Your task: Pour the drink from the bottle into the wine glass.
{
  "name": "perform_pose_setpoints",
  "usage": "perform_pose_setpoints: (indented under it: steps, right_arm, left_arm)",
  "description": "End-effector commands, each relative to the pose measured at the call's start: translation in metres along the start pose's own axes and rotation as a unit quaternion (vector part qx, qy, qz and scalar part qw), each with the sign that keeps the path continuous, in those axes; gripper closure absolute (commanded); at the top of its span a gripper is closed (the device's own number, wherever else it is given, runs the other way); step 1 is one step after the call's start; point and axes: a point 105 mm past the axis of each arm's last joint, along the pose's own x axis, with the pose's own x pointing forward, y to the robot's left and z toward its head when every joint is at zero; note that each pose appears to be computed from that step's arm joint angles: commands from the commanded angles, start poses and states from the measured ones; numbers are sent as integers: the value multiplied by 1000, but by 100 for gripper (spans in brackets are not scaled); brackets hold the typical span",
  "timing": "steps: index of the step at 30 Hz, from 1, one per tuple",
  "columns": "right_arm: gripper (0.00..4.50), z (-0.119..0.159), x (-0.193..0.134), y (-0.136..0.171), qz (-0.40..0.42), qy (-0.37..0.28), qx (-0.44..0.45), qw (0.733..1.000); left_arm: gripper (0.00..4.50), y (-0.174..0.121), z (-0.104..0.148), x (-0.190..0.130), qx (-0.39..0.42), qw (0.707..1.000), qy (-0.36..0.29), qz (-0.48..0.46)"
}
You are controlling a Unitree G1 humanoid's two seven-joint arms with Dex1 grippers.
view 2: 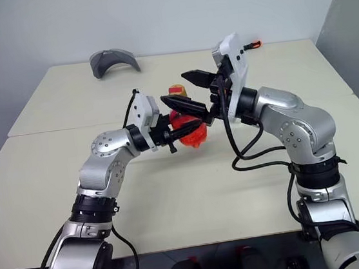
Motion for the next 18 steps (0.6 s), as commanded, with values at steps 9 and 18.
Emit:
perform_pose_setpoints:
  steps: [9,18]
  right_arm:
    - [0,6,-4,-12,-21,-6,-44,999]
    - [0,-2,-3,-13,-16,5,-56,998]
  left_arm:
    - [321,6,20,2,32,999,-24,1]
    - [321,3,20,2,33,999,-28,-2]
